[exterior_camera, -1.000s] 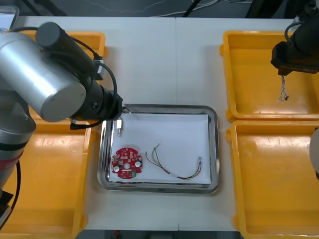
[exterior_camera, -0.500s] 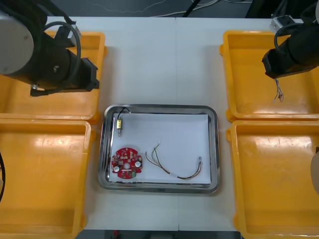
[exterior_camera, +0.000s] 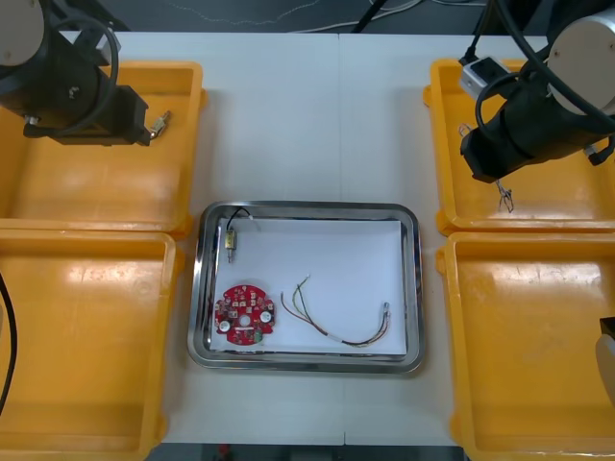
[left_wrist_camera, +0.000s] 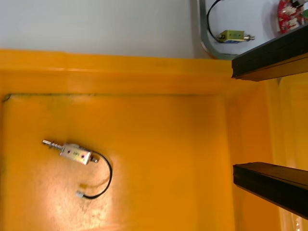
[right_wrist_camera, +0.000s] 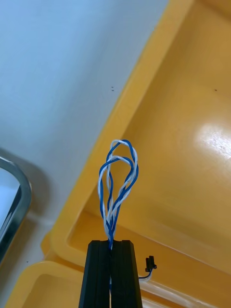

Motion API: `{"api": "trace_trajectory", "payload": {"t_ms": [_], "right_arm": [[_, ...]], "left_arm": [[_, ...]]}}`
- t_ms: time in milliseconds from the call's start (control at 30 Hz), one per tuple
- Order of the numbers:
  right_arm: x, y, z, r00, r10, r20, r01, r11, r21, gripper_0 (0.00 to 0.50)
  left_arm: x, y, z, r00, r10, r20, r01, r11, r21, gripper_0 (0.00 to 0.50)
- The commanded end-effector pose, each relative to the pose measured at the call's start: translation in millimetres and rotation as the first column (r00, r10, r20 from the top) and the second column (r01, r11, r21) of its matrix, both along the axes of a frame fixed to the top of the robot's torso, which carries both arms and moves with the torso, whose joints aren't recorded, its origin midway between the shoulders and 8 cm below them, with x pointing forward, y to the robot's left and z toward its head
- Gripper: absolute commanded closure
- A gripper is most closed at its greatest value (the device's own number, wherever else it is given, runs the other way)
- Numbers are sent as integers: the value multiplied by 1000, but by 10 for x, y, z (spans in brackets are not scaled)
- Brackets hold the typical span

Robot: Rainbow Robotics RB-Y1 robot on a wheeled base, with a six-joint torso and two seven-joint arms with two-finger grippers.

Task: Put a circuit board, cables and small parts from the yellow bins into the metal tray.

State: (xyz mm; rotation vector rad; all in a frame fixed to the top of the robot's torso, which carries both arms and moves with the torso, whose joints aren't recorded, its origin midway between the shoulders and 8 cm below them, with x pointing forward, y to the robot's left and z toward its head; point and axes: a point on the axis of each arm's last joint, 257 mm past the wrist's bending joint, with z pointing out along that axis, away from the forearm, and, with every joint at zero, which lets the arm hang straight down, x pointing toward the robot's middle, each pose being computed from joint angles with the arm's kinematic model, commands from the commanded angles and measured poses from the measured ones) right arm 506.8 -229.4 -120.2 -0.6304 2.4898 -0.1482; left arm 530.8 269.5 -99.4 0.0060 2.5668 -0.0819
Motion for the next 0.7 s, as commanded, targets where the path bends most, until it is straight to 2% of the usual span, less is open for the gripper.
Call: {"api": "trace_trajectory", "payload": {"t_ms": [33, 333, 467, 700], "right_arm": [[-140, 238, -24, 992, 124, 17, -122, 988, -94, 500], [-378, 715, -225, 961, 277, -7, -273, 943, -190, 500], [-478, 892, -386, 947, 320, -31, -317, 916, -246, 500], [-651, 1196, -616, 921, 383, -73, -388, 880, -275, 500]], "left_arm": [[283, 196, 400, 989, -110, 100, 98, 988, 116, 0], [640, 211, 411, 981, -111, 157, 94, 989, 114, 0], [807, 248, 406, 974, -131, 183, 105, 983, 148, 0], [1028, 237, 352, 963, -131, 233, 99, 985, 144, 0]]}}
